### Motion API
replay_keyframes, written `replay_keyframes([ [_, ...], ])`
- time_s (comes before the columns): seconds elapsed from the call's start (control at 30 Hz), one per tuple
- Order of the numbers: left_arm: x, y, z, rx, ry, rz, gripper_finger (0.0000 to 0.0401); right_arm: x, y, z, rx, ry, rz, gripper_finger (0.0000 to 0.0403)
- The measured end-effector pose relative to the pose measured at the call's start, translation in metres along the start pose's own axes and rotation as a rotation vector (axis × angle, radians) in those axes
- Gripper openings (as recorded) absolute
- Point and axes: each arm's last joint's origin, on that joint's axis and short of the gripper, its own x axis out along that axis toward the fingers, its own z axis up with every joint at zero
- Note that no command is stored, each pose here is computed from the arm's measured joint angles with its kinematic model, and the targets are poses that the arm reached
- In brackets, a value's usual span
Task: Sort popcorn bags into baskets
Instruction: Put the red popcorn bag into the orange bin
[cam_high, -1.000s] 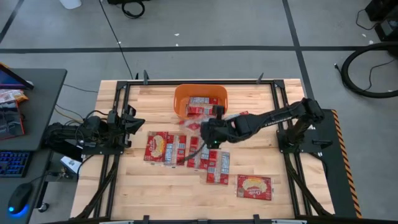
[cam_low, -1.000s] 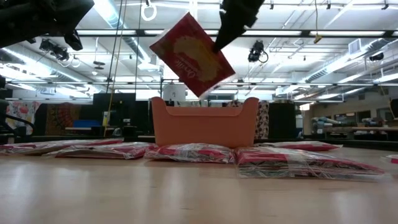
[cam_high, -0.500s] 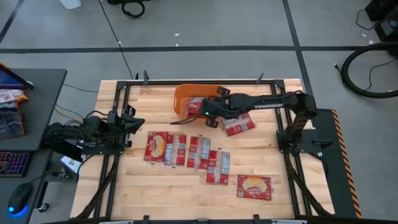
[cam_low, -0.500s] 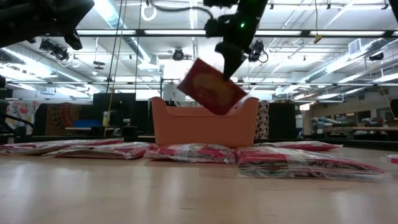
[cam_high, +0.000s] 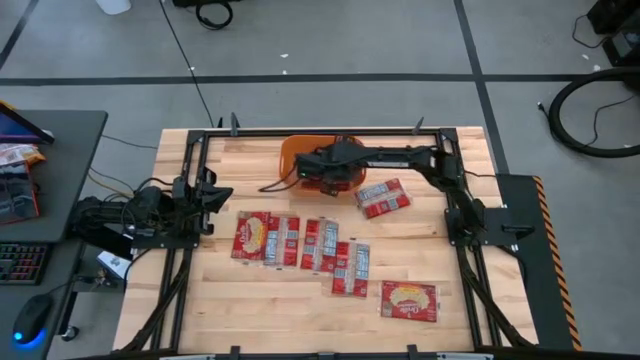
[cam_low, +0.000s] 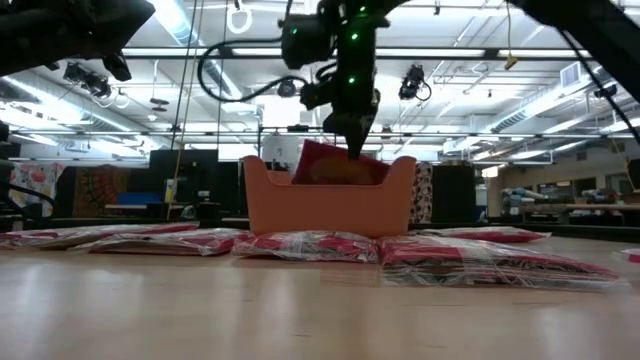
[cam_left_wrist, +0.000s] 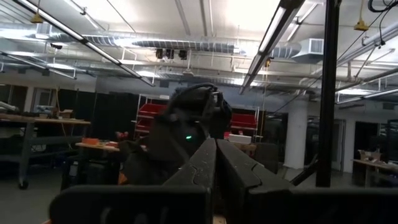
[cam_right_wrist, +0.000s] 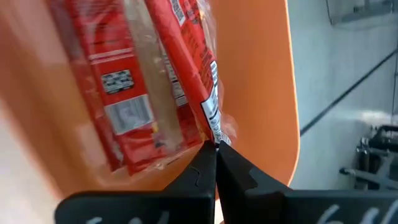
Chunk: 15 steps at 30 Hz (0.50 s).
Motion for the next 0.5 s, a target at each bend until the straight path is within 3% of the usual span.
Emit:
replay_keyframes([
  [0.2,0.000,0.000,0.000,0.000,0.000,0.000,0.0018,0.028,-0.012,0.021,-0.005,0.036,0.131,0.0021],
  [0.33,0.000,0.000,0.000,-0.004,0.001,0.000,0.0018,0.036,-0.022,0.026,-0.022,0.057,0.165,0.0062],
  [0.5,0.000,0.000,0.000,-0.001,0.001,0.000,0.0018,0.025,-0.034,0.027,-0.013,0.042,0.198,0.0118],
])
